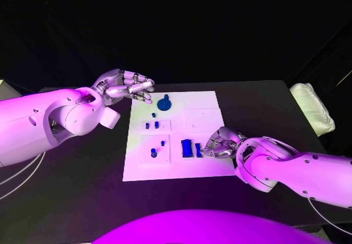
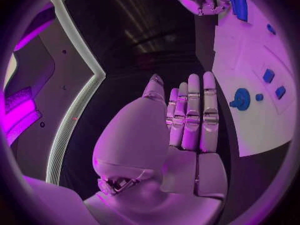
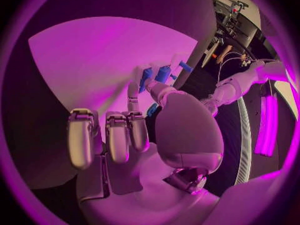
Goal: Assemble the parts on the task board
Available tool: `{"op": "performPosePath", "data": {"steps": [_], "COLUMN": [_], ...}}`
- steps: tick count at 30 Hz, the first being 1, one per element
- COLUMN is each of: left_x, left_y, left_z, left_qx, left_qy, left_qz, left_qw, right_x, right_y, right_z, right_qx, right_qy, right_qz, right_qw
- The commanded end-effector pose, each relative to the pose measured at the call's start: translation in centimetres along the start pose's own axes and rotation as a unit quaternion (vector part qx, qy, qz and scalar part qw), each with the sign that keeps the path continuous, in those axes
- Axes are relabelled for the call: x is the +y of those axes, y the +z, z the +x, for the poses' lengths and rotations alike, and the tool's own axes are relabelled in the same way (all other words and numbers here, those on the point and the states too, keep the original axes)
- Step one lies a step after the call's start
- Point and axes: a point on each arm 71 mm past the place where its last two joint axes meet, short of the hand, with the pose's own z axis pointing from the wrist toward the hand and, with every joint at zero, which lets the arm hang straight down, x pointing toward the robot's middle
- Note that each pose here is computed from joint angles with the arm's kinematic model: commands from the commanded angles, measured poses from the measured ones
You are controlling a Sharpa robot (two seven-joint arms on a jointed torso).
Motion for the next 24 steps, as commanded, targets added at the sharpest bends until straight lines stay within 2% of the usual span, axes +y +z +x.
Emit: {"op": "performPosePath", "data": {"steps": [1,12,20,24], "left_x": [-0.1,-0.1,-0.1,-0.1], "left_y": [0.04,0.02,0.0,0.04], "left_z": [0.16,0.18,0.17,0.19], "left_qx": [0.005,0.006,0.006,0.006], "left_qy": [-0.001,-0.001,-0.001,-0.001], "left_qz": [0.003,0.002,0.002,0.003], "left_qw": [1.0,1.0,1.0,1.0], "right_x": [0.33,0.51,0.32,0.32], "right_y": [0.14,1.01,1.09,0.98], "right_z": [0.24,0.55,0.42,0.17], "right_qx": [0.008,0.01,0.001,-0.012], "right_qy": [-0.019,-0.038,-0.044,-0.036], "right_qz": [-0.015,-0.01,-0.01,-0.019], "right_qw": [1.0,0.999,0.999,0.999]}}
